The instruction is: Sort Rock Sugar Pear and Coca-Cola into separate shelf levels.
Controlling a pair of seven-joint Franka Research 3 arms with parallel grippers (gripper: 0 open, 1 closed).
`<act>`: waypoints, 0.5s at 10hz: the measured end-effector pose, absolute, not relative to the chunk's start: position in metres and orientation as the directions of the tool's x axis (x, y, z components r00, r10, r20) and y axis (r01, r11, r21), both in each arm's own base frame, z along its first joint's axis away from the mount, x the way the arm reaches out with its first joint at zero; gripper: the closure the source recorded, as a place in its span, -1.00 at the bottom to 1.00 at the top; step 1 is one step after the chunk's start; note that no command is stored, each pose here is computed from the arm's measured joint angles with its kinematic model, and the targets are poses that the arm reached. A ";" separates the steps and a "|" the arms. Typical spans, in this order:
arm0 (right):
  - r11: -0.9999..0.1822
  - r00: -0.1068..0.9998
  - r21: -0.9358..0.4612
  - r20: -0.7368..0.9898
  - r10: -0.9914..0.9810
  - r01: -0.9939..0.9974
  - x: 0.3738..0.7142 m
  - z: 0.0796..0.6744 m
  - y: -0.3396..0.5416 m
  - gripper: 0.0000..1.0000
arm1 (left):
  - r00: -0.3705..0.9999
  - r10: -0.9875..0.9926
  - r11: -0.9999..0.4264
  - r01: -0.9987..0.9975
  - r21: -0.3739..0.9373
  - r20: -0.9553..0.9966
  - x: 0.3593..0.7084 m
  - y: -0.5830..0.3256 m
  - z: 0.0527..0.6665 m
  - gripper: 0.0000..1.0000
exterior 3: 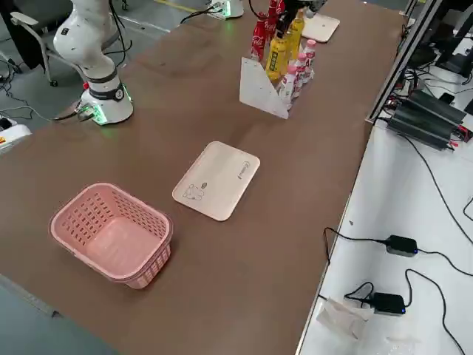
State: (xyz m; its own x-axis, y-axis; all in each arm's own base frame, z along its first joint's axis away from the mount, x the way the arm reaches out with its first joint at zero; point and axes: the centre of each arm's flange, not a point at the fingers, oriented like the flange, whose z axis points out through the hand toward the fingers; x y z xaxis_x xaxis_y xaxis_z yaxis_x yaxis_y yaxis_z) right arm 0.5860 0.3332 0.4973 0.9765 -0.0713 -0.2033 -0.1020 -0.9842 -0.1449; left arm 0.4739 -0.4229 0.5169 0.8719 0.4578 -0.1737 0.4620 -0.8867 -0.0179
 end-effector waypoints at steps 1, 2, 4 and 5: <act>-0.984 0.976 -0.144 -0.207 -0.071 -0.102 0.584 0.485 0.337 0.32 | 0.871 0.459 -0.886 0.463 -0.018 -0.174 0.474 -0.422 0.517 0.36; -0.984 0.976 -0.144 -0.207 -0.071 -0.102 0.583 0.473 0.340 0.32 | 0.871 0.460 -0.886 0.464 -0.018 -0.174 0.475 -0.422 0.517 0.34; -0.984 0.976 -0.145 -0.205 -0.074 -0.105 0.582 0.464 0.341 0.32 | 0.871 0.460 -0.886 0.464 -0.017 -0.173 0.475 -0.422 0.517 0.20; -0.984 0.976 -0.144 -0.206 -0.074 -0.105 0.582 0.463 0.341 0.32 | 0.871 0.460 -0.886 0.464 -0.017 -0.173 0.475 -0.422 0.517 0.14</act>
